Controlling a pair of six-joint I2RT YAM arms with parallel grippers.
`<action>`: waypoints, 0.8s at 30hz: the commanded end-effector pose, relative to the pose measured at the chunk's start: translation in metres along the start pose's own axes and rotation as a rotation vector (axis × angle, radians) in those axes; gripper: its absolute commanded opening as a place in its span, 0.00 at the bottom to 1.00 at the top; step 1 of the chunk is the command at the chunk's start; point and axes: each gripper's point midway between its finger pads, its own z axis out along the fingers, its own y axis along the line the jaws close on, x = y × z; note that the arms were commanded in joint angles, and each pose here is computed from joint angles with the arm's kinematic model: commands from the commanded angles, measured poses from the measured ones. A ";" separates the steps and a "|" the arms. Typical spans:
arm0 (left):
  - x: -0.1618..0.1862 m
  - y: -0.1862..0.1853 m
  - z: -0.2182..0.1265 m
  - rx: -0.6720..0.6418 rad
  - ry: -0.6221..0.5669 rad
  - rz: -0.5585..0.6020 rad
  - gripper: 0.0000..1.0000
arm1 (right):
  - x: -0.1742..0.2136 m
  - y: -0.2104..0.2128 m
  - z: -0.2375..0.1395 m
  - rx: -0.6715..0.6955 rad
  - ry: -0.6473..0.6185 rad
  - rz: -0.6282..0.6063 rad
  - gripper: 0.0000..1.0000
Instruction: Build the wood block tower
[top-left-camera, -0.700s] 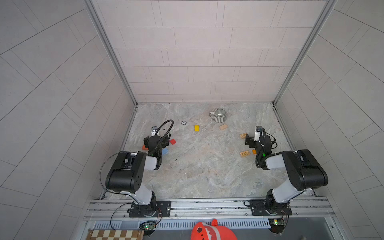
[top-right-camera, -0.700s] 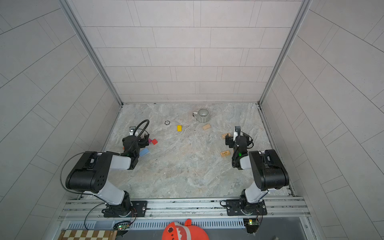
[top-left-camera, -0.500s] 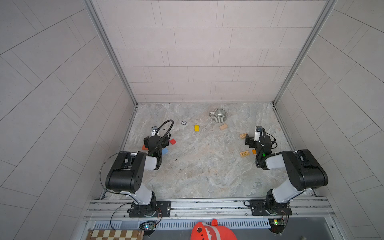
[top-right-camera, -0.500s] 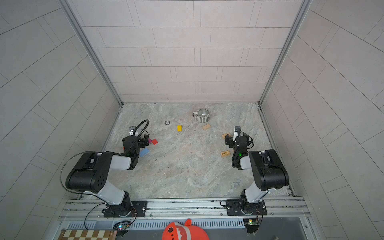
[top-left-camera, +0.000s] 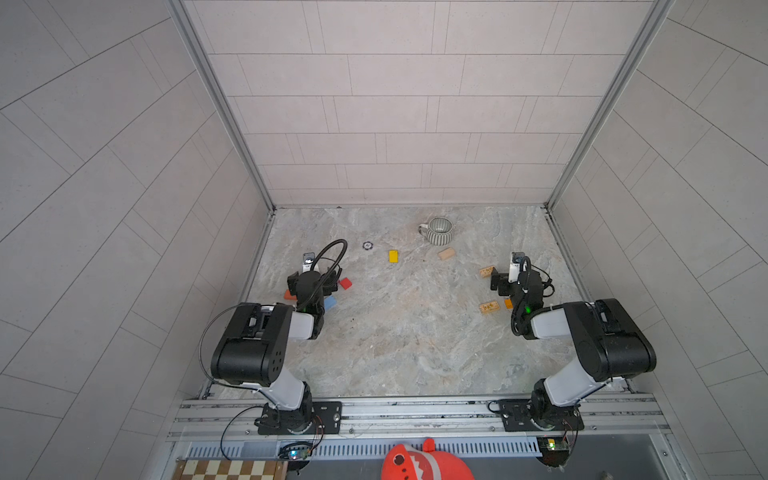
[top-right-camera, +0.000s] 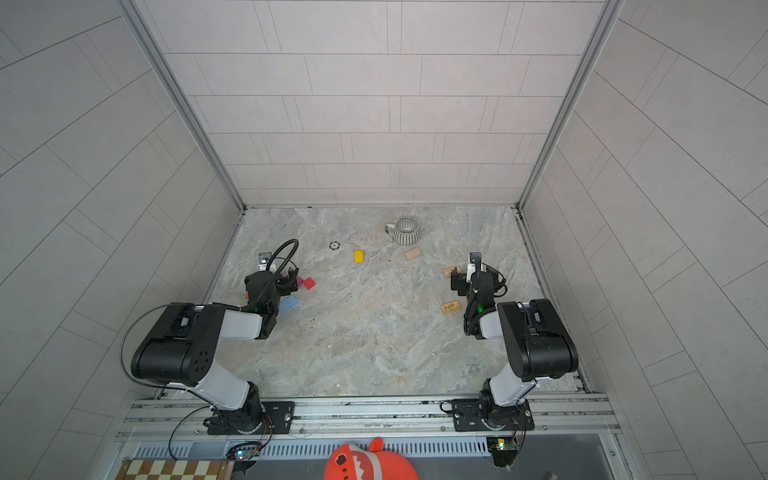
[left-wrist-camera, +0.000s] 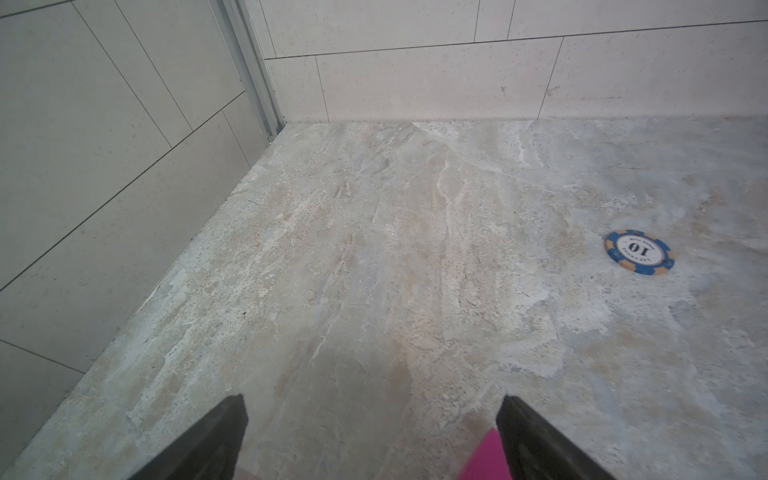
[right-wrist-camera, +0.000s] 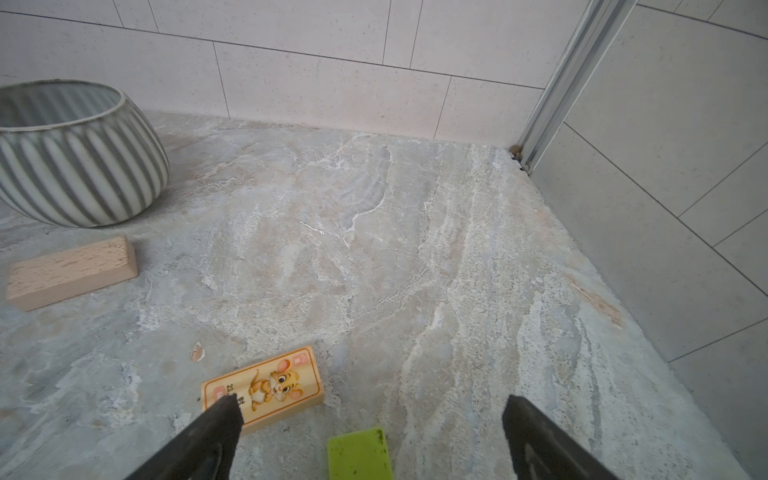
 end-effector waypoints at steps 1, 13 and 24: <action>-0.008 0.002 0.001 -0.003 -0.021 -0.010 1.00 | -0.002 0.001 -0.001 -0.004 -0.004 -0.005 0.99; -0.011 0.002 0.002 0.006 0.009 -0.007 1.00 | -0.002 -0.002 -0.001 -0.013 -0.008 0.009 0.99; -0.074 -0.024 0.002 0.068 0.276 -0.048 1.00 | -0.082 -0.057 -0.039 0.273 0.103 0.250 0.96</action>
